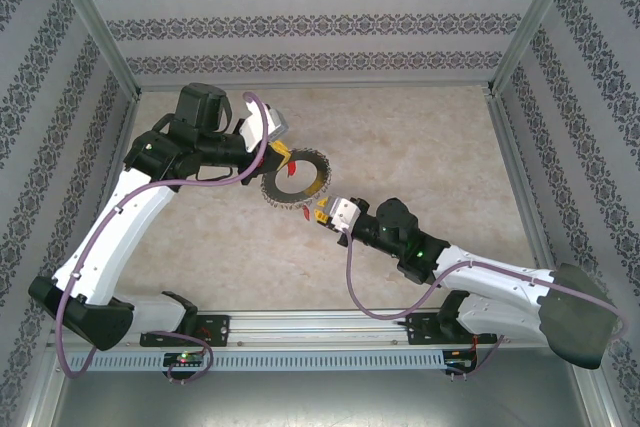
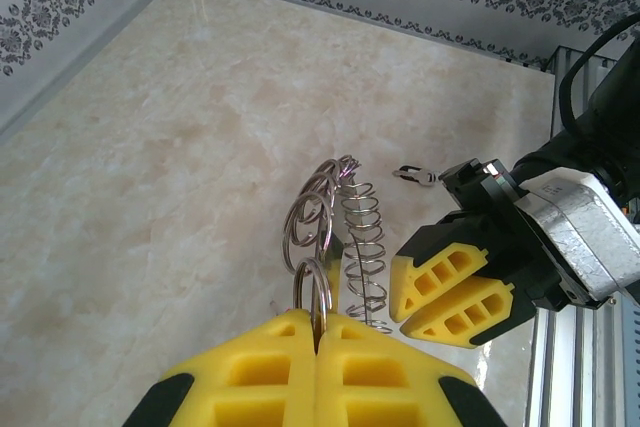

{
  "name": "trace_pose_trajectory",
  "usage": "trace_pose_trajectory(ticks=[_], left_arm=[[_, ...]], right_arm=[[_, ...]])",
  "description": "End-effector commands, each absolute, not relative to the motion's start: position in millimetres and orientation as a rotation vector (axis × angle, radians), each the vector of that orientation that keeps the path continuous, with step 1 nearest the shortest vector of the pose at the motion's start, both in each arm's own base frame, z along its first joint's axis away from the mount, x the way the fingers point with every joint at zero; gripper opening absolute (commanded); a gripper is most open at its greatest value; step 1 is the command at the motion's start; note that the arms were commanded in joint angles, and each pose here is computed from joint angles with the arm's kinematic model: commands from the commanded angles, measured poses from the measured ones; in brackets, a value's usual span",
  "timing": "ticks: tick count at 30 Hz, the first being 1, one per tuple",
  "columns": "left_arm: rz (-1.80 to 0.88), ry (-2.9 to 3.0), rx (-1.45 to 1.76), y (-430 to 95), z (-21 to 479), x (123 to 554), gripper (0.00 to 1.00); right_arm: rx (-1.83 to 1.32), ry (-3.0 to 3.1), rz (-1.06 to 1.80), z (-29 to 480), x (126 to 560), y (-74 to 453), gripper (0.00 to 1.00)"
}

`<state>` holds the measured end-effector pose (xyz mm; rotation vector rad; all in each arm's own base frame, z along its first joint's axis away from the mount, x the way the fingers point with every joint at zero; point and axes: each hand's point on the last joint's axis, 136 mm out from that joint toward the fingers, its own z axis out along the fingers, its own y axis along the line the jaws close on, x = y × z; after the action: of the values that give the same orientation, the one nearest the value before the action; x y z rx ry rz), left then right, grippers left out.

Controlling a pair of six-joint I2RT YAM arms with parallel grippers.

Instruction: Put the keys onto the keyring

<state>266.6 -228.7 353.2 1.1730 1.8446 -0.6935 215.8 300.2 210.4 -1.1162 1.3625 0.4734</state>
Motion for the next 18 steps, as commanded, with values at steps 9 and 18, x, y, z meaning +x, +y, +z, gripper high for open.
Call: trace_pose_trajectory(ticks=[9,18], left_arm=[[-0.710,1.769,1.141,-229,374,260,0.00],[-0.715,1.755,1.134,-230,377,259,0.00]], right_arm=[[-1.092,1.275,0.485,238,212,310,0.16],[-1.115,1.255,0.523,239,203,317,0.15]])
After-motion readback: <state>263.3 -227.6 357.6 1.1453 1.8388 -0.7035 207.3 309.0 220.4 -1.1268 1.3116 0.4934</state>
